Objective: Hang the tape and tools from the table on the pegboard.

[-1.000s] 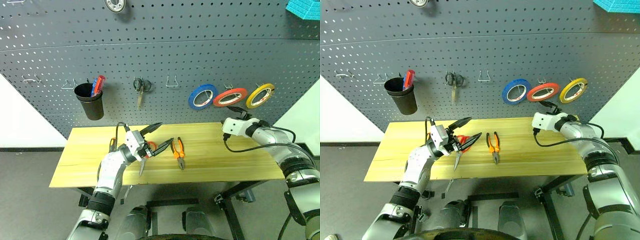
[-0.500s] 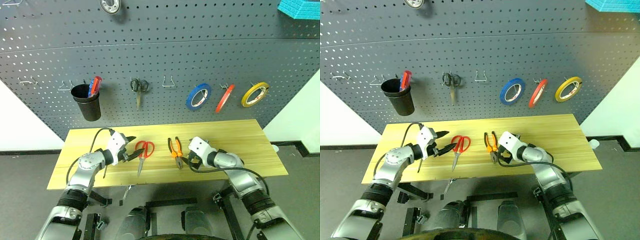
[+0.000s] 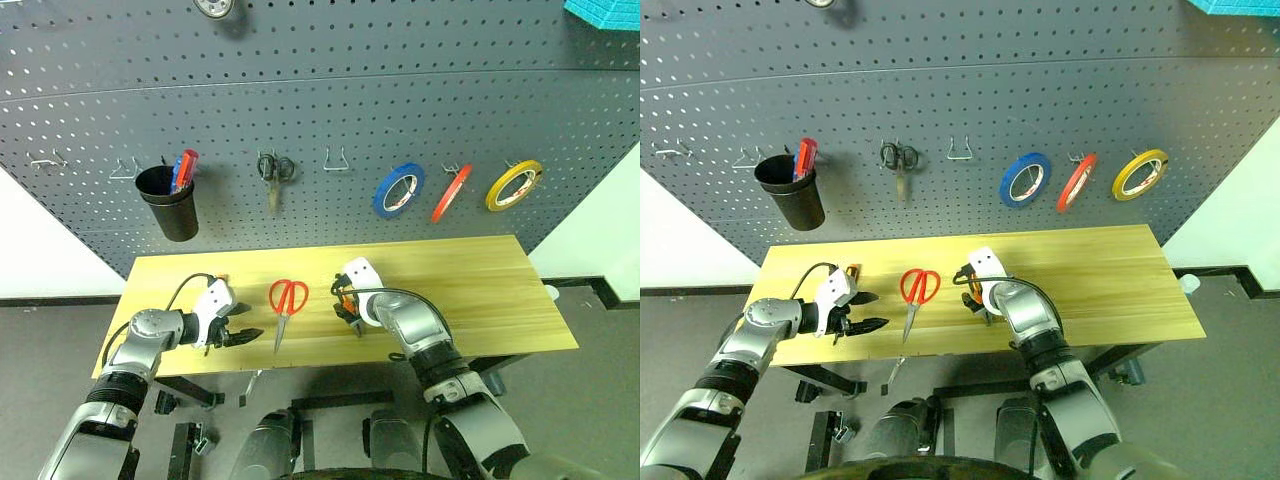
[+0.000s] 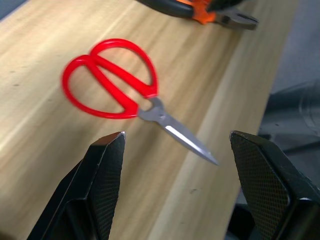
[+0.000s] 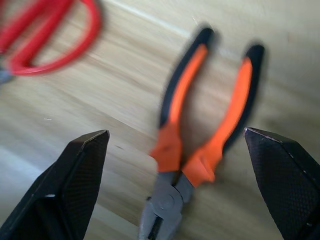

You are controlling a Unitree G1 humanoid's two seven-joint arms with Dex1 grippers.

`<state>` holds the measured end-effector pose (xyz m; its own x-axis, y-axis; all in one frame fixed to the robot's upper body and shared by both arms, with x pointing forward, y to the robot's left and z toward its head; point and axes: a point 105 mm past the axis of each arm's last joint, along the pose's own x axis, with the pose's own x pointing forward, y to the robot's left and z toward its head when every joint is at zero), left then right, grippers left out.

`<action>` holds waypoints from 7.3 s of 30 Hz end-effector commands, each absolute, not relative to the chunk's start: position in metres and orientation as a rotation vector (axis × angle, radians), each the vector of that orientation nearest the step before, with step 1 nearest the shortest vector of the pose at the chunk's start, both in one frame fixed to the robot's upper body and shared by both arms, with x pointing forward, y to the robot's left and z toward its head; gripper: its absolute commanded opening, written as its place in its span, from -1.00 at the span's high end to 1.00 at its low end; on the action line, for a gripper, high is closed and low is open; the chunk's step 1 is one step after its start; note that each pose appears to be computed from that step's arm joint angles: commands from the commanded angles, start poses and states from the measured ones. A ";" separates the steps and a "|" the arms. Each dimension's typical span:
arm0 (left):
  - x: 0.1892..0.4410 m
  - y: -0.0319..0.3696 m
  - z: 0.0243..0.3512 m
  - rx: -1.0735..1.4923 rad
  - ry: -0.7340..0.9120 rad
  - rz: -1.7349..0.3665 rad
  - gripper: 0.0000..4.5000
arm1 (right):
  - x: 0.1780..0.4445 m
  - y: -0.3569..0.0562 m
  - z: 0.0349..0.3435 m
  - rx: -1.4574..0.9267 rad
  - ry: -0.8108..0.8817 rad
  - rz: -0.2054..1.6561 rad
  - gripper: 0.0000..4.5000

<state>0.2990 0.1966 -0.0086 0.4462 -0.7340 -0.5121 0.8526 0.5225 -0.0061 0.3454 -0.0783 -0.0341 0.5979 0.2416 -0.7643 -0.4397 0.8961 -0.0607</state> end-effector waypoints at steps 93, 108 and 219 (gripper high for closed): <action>0.314 0.172 0.113 0.043 -0.540 -0.469 -0.55 | 0.435 -0.024 0.267 -0.138 -0.665 0.432 0.01; 0.303 0.184 0.122 0.036 -0.587 -0.405 -0.55 | 0.435 -0.012 0.258 -0.046 -0.619 0.472 0.01; 0.342 0.115 0.017 0.081 0.499 -0.119 -0.98 | 0.283 -0.143 0.099 -0.482 -0.036 0.919 -1.00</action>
